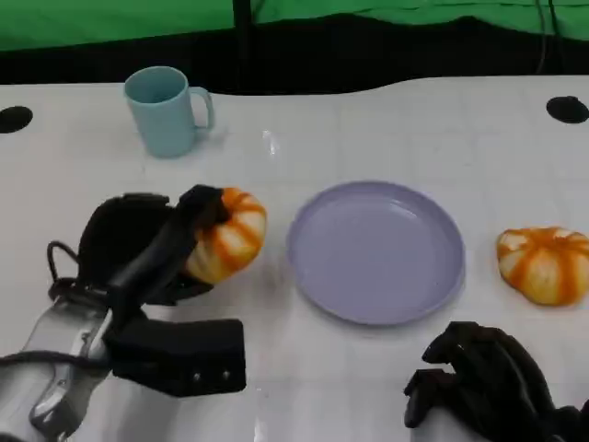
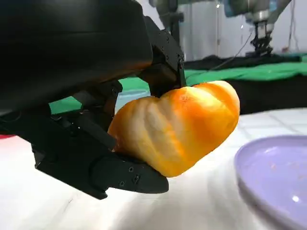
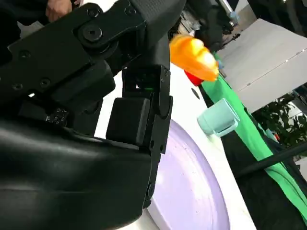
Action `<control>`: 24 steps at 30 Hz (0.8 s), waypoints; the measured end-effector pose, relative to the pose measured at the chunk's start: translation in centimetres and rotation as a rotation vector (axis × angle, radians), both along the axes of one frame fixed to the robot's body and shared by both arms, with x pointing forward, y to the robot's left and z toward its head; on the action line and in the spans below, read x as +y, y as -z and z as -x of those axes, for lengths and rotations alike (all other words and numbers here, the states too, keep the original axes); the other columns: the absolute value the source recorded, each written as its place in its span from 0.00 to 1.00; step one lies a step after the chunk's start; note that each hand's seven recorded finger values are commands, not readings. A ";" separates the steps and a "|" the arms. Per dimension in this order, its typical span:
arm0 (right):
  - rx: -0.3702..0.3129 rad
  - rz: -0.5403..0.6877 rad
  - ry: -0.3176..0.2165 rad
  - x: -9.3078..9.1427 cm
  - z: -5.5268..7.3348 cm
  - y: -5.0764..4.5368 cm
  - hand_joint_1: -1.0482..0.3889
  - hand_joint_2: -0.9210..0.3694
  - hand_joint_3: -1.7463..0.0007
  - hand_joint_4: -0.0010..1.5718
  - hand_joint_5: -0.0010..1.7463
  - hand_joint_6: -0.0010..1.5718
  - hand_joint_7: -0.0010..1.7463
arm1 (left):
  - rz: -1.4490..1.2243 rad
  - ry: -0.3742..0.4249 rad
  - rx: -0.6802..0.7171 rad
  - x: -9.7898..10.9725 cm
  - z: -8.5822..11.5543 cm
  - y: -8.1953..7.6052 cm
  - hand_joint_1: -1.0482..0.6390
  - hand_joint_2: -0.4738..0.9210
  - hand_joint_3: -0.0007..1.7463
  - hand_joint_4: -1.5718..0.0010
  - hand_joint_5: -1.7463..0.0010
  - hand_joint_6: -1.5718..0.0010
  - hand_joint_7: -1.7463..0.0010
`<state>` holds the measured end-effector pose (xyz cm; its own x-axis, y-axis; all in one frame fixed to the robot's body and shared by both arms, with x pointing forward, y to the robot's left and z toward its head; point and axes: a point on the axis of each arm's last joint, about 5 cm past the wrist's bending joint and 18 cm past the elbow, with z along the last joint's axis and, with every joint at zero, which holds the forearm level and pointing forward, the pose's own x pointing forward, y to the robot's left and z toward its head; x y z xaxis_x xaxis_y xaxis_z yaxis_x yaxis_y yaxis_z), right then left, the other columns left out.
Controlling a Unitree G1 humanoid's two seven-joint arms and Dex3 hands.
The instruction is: Grasp the bread from the table and place it into the plate.
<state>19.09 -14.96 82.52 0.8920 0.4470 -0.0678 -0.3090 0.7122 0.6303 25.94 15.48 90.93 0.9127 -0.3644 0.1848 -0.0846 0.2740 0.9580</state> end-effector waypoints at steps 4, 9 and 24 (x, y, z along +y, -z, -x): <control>0.001 0.001 0.001 0.0 0.0 0.00 0.01 0.15 1.00 0.99 0.44 1.00 0.21 | 0.044 0.058 -0.009 -1.1 -0.9 -0.3 0.44 0.93 0.22 0.50 0.00 0.38 0.68; 0.000 0.003 0.003 0.0 0.1 -0.02 0.00 0.15 1.00 0.99 0.45 1.00 0.22 | 0.051 0.105 -0.026 -2.8 -2.2 -1.1 0.45 0.83 0.35 0.50 0.00 0.60 0.02; 0.006 0.017 0.006 0.0 0.5 0.04 0.00 0.14 1.00 0.99 0.44 1.00 0.22 | 0.020 0.290 0.026 -8.5 -4.7 -3.4 0.43 0.79 0.49 0.49 0.00 0.46 0.40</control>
